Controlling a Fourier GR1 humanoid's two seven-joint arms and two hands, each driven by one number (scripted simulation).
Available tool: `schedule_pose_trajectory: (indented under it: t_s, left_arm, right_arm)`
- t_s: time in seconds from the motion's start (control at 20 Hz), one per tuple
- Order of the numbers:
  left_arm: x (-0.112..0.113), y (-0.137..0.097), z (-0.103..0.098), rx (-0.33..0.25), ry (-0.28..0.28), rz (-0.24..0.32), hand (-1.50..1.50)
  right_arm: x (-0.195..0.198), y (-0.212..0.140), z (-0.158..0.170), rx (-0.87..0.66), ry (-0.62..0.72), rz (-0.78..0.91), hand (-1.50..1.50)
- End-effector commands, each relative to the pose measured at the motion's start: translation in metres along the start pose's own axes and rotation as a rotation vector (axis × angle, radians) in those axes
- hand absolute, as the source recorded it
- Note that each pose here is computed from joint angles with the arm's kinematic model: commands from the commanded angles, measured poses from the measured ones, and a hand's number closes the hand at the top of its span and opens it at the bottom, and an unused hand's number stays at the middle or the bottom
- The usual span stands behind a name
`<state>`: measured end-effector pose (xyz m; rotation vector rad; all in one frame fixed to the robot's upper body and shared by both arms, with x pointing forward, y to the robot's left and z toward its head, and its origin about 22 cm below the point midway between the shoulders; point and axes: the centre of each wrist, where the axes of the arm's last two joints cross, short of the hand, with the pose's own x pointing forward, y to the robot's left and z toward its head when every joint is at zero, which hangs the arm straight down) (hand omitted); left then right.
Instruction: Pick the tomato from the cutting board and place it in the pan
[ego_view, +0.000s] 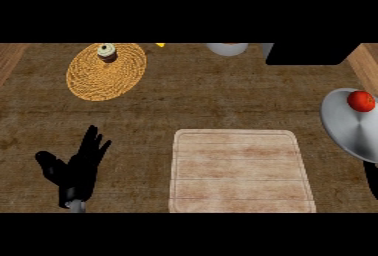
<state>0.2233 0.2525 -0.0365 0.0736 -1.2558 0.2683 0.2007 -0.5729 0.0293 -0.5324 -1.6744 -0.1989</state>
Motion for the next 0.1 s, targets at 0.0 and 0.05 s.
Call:
schedule_pose_trajectory:
  t_s: [0.0,0.05]
  left_arm:
    - [-0.006,-0.004,-0.002,0.014,0.033,0.000,0.00]
    - [-0.015,0.002,0.024,0.013,0.024,-0.003,0.00]
  right_arm:
    - [-0.001,0.001,0.006,-0.016,0.011,0.012,-1.50]
    - [0.013,-0.024,0.014,-0.015,0.019,0.033,-1.50]
